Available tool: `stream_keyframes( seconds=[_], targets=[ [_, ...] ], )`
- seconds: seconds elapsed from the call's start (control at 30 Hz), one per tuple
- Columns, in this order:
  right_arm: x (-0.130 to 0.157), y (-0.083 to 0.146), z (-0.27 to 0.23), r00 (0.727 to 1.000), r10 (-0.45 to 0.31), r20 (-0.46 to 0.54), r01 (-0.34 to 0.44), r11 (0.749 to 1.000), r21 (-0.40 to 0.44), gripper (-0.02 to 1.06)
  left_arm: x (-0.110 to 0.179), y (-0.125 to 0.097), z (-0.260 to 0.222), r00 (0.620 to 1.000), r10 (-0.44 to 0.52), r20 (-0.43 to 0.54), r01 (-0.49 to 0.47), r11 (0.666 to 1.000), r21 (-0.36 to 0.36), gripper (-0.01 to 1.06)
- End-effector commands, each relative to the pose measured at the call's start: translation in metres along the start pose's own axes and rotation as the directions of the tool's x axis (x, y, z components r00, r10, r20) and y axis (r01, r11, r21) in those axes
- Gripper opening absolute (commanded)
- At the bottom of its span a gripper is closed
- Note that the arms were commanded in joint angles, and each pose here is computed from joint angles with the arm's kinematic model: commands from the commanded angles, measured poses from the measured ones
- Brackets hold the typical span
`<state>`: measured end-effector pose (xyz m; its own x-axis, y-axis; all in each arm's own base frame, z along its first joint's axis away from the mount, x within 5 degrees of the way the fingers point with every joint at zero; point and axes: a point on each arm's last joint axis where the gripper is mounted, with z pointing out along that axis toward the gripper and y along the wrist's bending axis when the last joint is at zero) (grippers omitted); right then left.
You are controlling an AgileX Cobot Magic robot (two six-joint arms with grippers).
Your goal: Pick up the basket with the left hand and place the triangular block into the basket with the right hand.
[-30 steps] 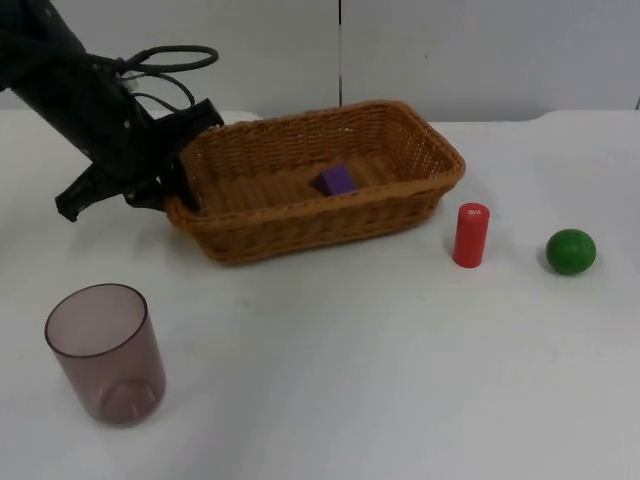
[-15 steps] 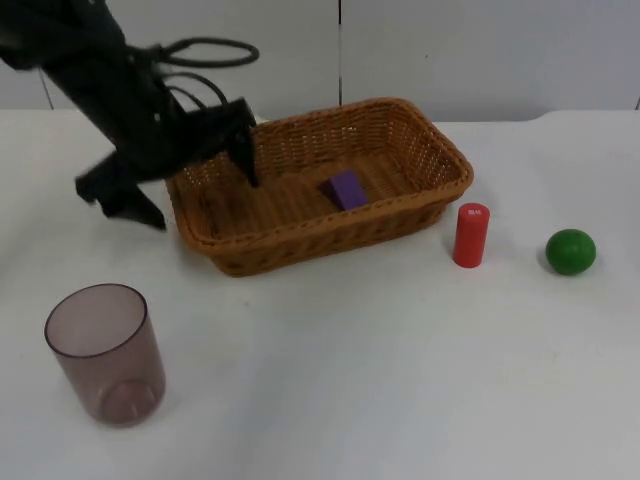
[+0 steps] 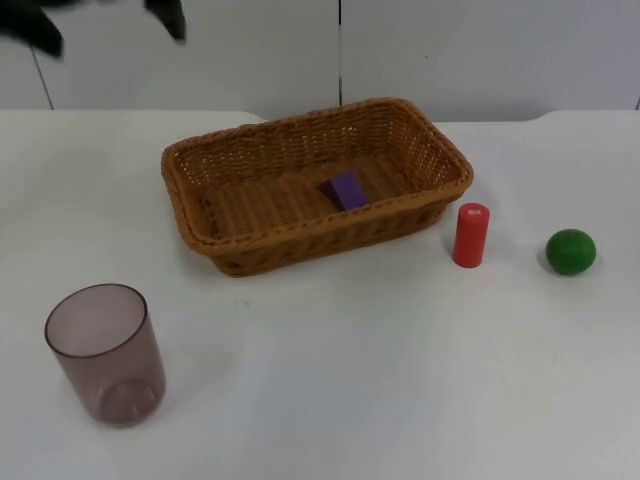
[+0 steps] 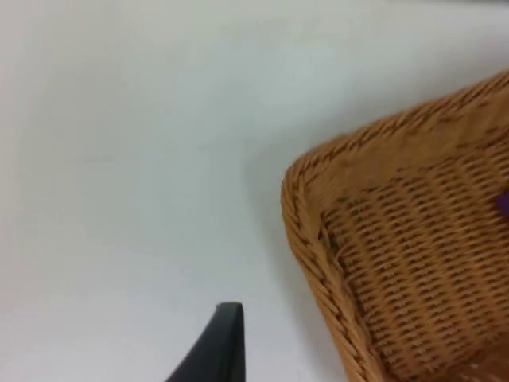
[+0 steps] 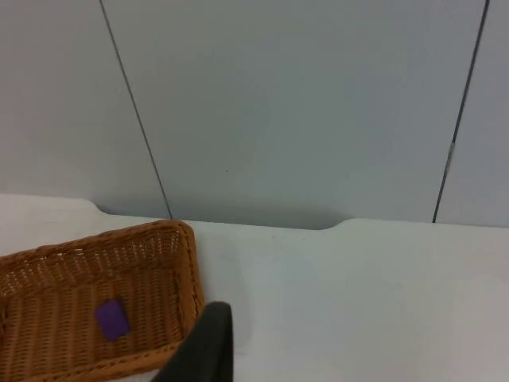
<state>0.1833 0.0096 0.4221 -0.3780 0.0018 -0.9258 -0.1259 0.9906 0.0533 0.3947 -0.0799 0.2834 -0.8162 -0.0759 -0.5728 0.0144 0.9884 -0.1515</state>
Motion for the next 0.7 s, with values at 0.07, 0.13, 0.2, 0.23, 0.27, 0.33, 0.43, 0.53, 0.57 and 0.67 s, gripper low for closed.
stream_keyframes(
  seconds=[0.07,0.13,0.2,0.23,0.27,0.33,0.43,0.53,0.57,0.67],
  targets=[
    [-0.001,0.001,-0.002,1.000,-0.006,0.009,0.006,1.000,-0.001,1.05,-0.001,-0.005,-0.075,0.989,0.062,0.133,-0.064,0.998,0.010,1.05],
    [0.000,0.001,-0.002,1.000,-0.004,0.002,0.004,1.000,-0.003,1.05,0.007,-0.002,-0.113,0.970,0.070,0.231,-0.077,0.997,0.019,1.05],
    [0.000,0.001,-0.002,1.000,-0.004,-0.002,0.004,1.000,-0.004,1.05,0.014,0.000,-0.129,0.956,0.085,0.280,-0.092,0.996,0.009,1.05],
    [0.001,0.001,-0.002,1.000,-0.004,-0.005,0.004,1.000,-0.004,1.05,0.020,0.004,-0.141,0.941,0.111,0.320,-0.113,0.994,-0.012,1.05],
    [0.001,0.001,-0.002,1.000,-0.004,-0.005,0.004,1.000,-0.004,1.05,0.028,0.007,-0.157,0.923,0.128,0.363,-0.127,0.992,-0.026,1.05],
    [0.001,0.001,-0.002,1.000,-0.005,-0.005,0.005,1.000,-0.003,1.05,0.042,0.012,-0.184,0.890,0.148,0.432,-0.144,0.989,-0.043,1.05],
    [0.001,0.001,-0.002,1.000,-0.005,-0.005,0.005,1.000,-0.003,1.05,0.053,0.016,-0.210,0.856,0.168,0.489,-0.156,0.986,-0.066,1.05],
    [0.001,0.001,-0.002,1.000,-0.005,-0.005,0.005,1.000,-0.003,1.05,0.060,0.020,-0.232,0.823,0.185,0.537,-0.162,0.983,-0.091,1.05],
    [0.001,0.001,-0.002,1.000,-0.005,-0.005,0.005,1.000,-0.003,1.05,0.065,0.023,-0.247,0.795,0.207,0.571,-0.169,0.978,-0.119,1.05],
    [-0.001,0.000,-0.002,1.000,-0.023,0.007,0.023,1.000,0.014,1.05,0.073,0.026,-0.272,0.737,0.221,0.639,-0.172,0.975,-0.140,1.05]
  ],
)
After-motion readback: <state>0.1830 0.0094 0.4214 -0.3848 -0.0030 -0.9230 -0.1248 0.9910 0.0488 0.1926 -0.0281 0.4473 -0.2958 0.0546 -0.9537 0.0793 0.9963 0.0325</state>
